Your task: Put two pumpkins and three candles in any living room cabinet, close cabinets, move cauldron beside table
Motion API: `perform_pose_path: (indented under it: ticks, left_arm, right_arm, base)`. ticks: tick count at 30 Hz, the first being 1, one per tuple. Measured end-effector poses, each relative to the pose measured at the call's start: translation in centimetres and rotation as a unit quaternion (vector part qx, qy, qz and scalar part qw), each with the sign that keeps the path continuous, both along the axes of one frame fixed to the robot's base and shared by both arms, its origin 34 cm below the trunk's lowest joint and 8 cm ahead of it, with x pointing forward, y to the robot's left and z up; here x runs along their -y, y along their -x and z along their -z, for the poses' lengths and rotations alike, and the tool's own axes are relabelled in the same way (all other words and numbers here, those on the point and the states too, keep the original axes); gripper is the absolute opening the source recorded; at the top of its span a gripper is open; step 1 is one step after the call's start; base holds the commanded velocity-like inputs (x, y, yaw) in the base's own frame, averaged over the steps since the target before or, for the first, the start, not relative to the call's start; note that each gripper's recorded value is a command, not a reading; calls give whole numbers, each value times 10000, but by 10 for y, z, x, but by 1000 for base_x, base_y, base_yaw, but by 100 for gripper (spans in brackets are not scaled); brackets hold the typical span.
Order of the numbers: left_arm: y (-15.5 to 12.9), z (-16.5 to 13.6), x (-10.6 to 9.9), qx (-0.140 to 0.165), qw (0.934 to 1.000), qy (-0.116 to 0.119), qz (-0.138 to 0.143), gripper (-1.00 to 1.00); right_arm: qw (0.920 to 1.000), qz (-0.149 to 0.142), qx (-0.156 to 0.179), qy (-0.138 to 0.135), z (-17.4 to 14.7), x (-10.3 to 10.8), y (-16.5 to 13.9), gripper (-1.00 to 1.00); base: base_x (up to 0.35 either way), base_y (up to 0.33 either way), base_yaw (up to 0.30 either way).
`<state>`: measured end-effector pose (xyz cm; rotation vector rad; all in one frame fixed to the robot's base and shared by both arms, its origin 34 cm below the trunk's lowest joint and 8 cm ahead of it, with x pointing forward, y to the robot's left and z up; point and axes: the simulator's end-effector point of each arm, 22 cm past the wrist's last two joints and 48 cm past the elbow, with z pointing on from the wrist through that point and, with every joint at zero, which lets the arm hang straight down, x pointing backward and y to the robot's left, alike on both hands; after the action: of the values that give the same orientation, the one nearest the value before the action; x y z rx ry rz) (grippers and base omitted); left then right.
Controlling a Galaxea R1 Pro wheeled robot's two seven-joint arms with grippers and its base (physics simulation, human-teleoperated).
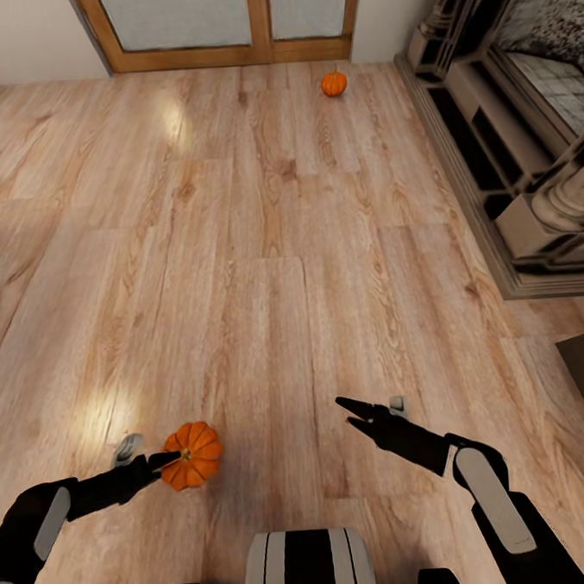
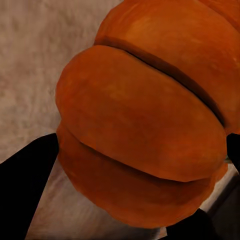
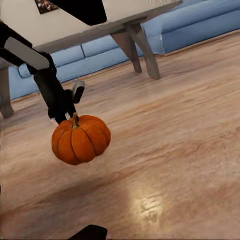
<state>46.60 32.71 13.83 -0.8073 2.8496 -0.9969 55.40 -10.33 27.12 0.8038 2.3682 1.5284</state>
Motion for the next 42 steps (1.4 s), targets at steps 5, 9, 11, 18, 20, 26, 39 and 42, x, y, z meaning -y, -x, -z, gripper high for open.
perform_pose_path:
  ticks: [5,9,11,18,20,26,39,42]
  left_arm:
    - [-28,-43,3,136,9996,130,196,-100]
    - [-38,-71,1,423,9984,166,349,-100]
    - [-44,-85,1,584,9972,258,391,-100]
    - [-59,-122,-4,994,9926,546,446,-100]
    - [-62,-131,-2,1096,9908,666,441,-100]
    - [-69,-145,-7,1257,9889,701,364,-100]
    - [-81,-172,-8,1533,9851,705,339,-100]
    - [-83,-178,-8,1590,9842,699,334,-100]
  right_arm:
    - [9998,-66,-2,-176,-14,-16,-1,100]
    - [9997,-81,67,-210,-23,-19,-4,100]
    - [9997,-80,114,-208,-28,-20,-6,100]
    - [9978,-189,561,-282,-65,-28,-19,100]
    - [9966,-240,710,-334,-78,-33,-20,100]
    - [9950,-229,907,-353,-96,-33,-26,100]
    - [9922,-202,1186,-328,-124,-31,-33,100]
    - [9915,-196,1249,-315,-130,-31,-34,100]
  base:
    - [0,0,0]
    - [0,0,0]
    - [0,0,0]
    - [0,0,0]
    - [0,0,0]
    - [0,0,0]
    - [0,0,0]
    - [0,0,0]
